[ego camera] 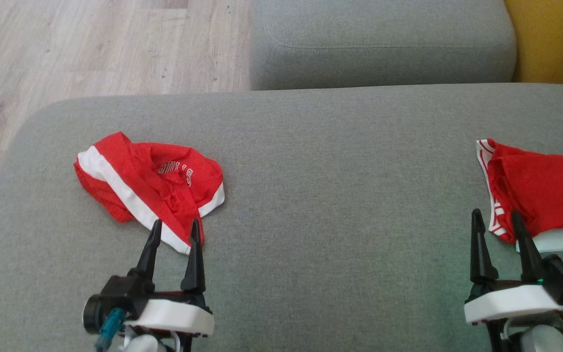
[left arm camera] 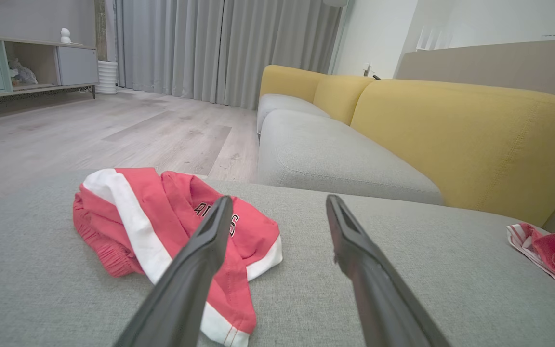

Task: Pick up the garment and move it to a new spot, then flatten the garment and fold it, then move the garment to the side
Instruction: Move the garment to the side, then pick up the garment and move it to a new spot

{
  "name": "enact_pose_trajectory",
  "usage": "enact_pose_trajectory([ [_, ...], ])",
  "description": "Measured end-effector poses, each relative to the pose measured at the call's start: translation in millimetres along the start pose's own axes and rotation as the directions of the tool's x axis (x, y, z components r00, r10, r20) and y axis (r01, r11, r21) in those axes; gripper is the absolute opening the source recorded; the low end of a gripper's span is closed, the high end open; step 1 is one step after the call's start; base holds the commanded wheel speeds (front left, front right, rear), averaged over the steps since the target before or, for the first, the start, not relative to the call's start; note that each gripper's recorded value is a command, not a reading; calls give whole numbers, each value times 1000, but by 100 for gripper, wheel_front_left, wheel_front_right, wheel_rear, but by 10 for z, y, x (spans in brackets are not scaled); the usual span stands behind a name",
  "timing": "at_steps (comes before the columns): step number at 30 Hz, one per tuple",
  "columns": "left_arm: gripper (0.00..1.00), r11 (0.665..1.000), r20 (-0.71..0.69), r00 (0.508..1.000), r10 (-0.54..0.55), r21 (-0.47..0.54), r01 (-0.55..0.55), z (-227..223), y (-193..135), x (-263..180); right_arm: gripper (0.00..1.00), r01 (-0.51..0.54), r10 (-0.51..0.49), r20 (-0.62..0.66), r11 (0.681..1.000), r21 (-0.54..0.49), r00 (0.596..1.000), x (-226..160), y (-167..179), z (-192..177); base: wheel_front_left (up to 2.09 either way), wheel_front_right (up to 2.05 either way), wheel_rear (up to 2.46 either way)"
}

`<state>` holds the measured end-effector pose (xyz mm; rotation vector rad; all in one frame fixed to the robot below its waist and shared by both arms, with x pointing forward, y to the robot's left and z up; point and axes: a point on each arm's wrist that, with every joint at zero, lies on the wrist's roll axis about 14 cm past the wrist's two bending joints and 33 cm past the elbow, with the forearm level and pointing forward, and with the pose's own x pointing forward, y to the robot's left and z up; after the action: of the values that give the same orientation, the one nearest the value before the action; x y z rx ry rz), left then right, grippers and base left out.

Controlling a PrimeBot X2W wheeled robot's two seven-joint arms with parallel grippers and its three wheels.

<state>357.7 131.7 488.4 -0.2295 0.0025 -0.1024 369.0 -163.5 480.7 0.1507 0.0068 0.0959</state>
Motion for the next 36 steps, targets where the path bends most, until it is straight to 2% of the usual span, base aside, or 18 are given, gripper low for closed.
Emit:
enact_pose_trajectory([
  [9, 100, 1000, -5, 1000, 12, -15, -12, -20, 21, -33, 100, -11, 11, 29, 1000, 4, 1000, 15, 37, 89, 0, 0, 0],
  [20, 100, 994, 16, 994, 106, -14, -105, 45, 299, -168, 100, -125, 124, 20, 992, 23, 992, 144, 418, 54, 0, 0, 0],
  [36, 100, 950, 79, 947, 311, -13, -311, 212, 875, -674, 100, -391, 392, -34, 920, 35, 919, 227, 1349, -118, 0, 0, 0],
])
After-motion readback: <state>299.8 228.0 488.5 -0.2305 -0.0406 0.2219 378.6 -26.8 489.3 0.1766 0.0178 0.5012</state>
